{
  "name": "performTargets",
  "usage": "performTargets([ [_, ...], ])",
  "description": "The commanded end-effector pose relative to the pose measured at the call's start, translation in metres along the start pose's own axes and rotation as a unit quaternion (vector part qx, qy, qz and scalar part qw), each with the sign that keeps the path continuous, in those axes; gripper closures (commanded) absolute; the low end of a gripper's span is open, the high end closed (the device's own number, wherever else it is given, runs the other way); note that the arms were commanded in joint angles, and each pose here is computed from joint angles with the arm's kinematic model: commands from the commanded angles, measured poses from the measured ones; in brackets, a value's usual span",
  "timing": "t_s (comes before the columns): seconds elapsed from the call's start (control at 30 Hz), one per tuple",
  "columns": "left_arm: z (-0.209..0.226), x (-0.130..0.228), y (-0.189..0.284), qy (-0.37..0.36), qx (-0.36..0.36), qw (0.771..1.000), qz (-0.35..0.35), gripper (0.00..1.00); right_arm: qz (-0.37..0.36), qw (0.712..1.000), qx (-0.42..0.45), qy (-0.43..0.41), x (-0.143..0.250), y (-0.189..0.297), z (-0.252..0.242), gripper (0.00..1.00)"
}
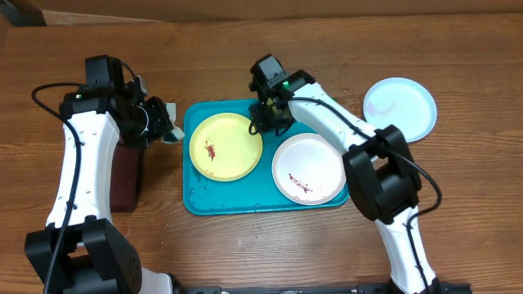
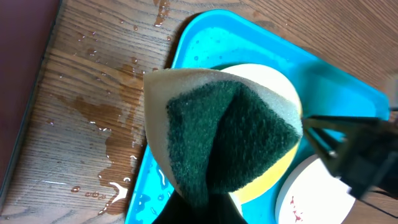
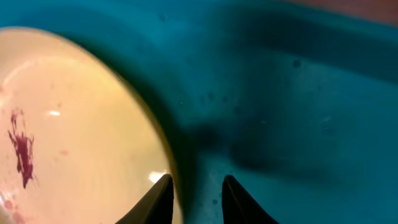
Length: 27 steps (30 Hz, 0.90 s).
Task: Clean dirty plates on tray and stack at the side
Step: 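Bring the sponge with the left gripper onto the yellow plate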
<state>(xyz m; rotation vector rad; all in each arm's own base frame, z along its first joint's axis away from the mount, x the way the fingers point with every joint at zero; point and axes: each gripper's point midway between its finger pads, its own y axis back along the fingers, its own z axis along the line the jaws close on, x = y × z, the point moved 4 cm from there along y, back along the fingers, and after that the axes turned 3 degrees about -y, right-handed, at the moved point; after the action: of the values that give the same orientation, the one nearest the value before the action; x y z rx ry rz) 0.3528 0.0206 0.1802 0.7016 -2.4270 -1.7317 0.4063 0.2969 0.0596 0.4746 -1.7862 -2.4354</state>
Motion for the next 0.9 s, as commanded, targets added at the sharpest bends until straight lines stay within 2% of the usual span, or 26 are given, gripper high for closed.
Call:
performTargets([
  [0.0,0.000,0.002,-0.003,0.004,-0.002,1.000,0.006,0.96,0.022,1.000,0.004,0.012,0.011,-0.013,0.004,0.73],
  [0.4,-0.003,0.003,-0.003,0.003,0.008,1.000,0.009,0.96,0.055,0.998,0.017,-0.013,0.026,-0.012,0.001,0.73],
  [0.5,-0.010,0.004,-0.005,0.002,0.020,1.000,0.012,0.96,0.057,0.998,0.016,-0.034,0.027,-0.012,0.002,0.85],
  [0.67,-0.024,0.009,-0.018,-0.013,0.027,0.999,0.010,0.96,0.063,0.997,0.006,-0.044,0.028,-0.012,0.004,0.96],
  [0.87,-0.046,0.019,-0.039,-0.032,0.040,0.999,0.006,0.96,0.077,0.995,0.009,-0.066,0.034,-0.011,0.004,0.96],
])
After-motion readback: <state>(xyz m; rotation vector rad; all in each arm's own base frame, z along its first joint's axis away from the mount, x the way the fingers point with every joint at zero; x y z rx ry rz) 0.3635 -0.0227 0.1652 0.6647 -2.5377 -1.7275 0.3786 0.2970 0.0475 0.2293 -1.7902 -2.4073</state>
